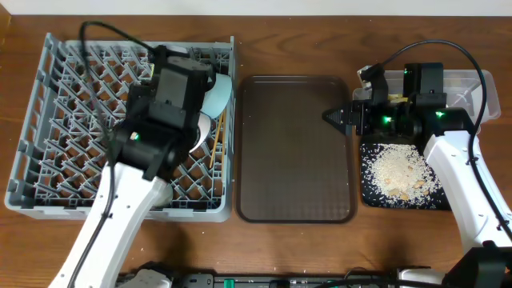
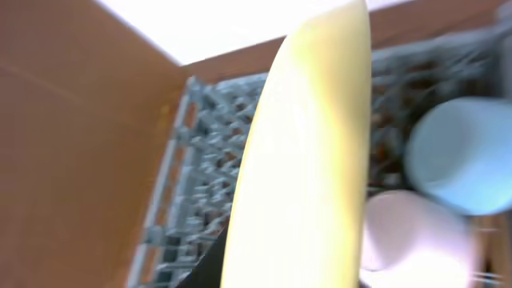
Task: Sort waste into correct bins and load items into the dishwasher
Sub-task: 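Carry the yellow plate toward the dish rack with the left gripper, then lower the yellow plate upright into the rack slot and release it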
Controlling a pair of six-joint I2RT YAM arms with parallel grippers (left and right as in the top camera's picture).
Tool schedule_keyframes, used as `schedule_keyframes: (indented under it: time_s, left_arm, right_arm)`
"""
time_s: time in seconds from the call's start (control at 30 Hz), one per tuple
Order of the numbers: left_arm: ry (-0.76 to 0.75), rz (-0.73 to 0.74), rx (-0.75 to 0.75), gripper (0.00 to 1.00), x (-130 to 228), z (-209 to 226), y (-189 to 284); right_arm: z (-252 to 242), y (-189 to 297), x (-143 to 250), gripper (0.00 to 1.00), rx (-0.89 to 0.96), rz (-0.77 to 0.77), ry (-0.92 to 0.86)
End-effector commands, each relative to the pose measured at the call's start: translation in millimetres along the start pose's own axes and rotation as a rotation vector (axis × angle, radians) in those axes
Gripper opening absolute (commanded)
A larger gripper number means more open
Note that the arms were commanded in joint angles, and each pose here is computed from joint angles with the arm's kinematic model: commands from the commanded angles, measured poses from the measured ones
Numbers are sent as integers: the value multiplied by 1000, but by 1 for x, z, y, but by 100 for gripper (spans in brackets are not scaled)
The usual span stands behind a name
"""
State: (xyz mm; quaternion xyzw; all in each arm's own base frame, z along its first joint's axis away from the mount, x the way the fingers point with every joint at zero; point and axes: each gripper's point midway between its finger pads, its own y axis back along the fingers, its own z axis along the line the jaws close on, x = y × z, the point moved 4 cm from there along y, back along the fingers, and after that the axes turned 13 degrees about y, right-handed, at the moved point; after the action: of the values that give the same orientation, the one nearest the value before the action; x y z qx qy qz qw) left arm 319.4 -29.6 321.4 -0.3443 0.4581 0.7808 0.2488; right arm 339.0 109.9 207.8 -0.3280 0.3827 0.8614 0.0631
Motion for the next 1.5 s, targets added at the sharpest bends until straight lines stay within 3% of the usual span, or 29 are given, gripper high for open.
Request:
schedule_keyframes:
  time_s: [0.0,0.2,0.33,0.47,0.63,0.93,1.03,1.13,1.3,1.47]
  left_arm:
    - [-150,73,-170,7,17,7,-29]
    - [-176,184,-174,7,36,-12,-77]
    - [-156,272,-88,8,52,-23,-103]
    - [-79,318,-72,8,59,-16,-120]
    - [1,365,64,11,63,-18,-131]
    - [-142,404,95,17,73,-20,-139]
    - [-152,405,97,43,73,-20,-139]
    - [-141,404,97,56,73,-21,-138]
    - [-126,374,116,74,65,-30,-125]
    - [-134,270,190,78,42,-49,-87]
  right_arm:
    - [1,5,-3,74,22,-13,0]
    - [1,5,-3,74,22,-12,-2]
    - [1,5,-2,74,22,-9,-4]
    - [1,5,-1,74,22,-5,-8]
    - [1,5,-1,75,21,-4,-9]
    - [1,5,-1,75,21,-3,-9]
    - [1,5,-1,75,21,-3,-9]
    - [1,5,-1,75,21,-3,-9]
    - [1,5,-1,75,21,-1,-12]
    - [1,5,0,75,21,0,-12]
